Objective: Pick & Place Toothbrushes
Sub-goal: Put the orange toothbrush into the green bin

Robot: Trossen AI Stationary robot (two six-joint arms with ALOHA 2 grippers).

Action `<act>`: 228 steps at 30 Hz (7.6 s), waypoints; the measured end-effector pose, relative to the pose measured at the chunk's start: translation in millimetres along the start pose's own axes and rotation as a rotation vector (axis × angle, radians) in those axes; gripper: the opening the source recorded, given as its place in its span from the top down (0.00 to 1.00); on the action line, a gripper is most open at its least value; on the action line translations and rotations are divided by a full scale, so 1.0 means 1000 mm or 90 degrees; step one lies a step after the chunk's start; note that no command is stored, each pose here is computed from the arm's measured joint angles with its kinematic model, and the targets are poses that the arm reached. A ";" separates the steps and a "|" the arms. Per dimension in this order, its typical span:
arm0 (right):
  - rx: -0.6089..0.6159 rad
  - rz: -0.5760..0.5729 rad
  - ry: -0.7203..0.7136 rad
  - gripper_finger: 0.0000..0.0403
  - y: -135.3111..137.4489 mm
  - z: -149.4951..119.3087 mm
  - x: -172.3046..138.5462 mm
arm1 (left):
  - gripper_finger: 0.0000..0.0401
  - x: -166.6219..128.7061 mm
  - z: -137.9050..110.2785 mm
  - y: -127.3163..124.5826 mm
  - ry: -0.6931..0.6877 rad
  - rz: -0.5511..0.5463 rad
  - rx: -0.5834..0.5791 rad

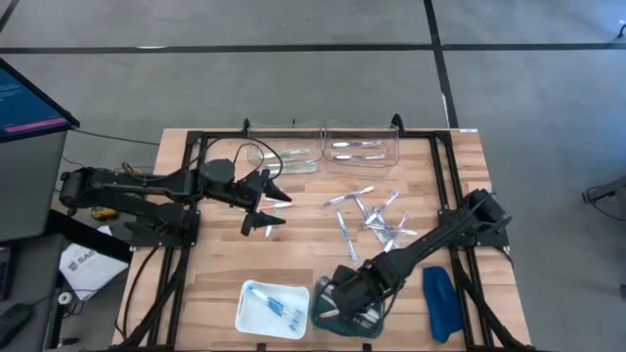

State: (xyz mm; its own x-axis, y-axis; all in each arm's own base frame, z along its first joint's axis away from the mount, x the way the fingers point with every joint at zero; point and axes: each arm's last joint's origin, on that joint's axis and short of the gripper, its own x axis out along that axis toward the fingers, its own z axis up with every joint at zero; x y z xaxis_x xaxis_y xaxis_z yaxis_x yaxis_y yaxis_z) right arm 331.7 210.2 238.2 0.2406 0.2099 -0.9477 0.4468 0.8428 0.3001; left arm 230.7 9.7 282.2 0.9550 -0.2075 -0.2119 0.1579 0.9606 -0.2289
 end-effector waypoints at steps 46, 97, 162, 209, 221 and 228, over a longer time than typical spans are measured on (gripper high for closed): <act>0.000 -0.017 0.096 0.83 -0.008 0.019 0.046 | 0.20 0.000 -0.005 0.001 0.008 0.002 -0.013; -0.116 0.063 -0.038 1.00 0.003 0.050 0.035 | 0.20 0.000 -0.005 0.001 0.008 0.002 -0.013; -0.134 -0.056 -0.060 1.00 0.000 0.044 0.047 | 0.20 0.002 -0.006 -0.003 0.009 -0.011 -0.009; -0.289 -0.389 -0.704 0.93 -0.023 -0.018 -0.080 | 0.20 0.016 -0.126 0.088 0.507 0.410 -0.060; -0.625 0.266 -0.836 0.97 -0.060 -0.014 -0.102 | 0.20 0.016 -0.126 0.087 0.503 0.411 -0.069; -0.587 0.281 -0.818 0.95 -0.063 -0.010 -0.100 | 0.29 0.021 -0.137 0.091 0.539 0.414 -0.077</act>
State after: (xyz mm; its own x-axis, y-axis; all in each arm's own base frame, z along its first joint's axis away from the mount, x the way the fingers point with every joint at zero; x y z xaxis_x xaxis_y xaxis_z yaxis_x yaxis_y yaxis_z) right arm 270.8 141.0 312.9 0.9275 0.3720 0.0364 -0.3668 0.9247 -0.1020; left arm 230.5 67.4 126.6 0.3553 0.2315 -0.9056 -0.3879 0.9180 0.0825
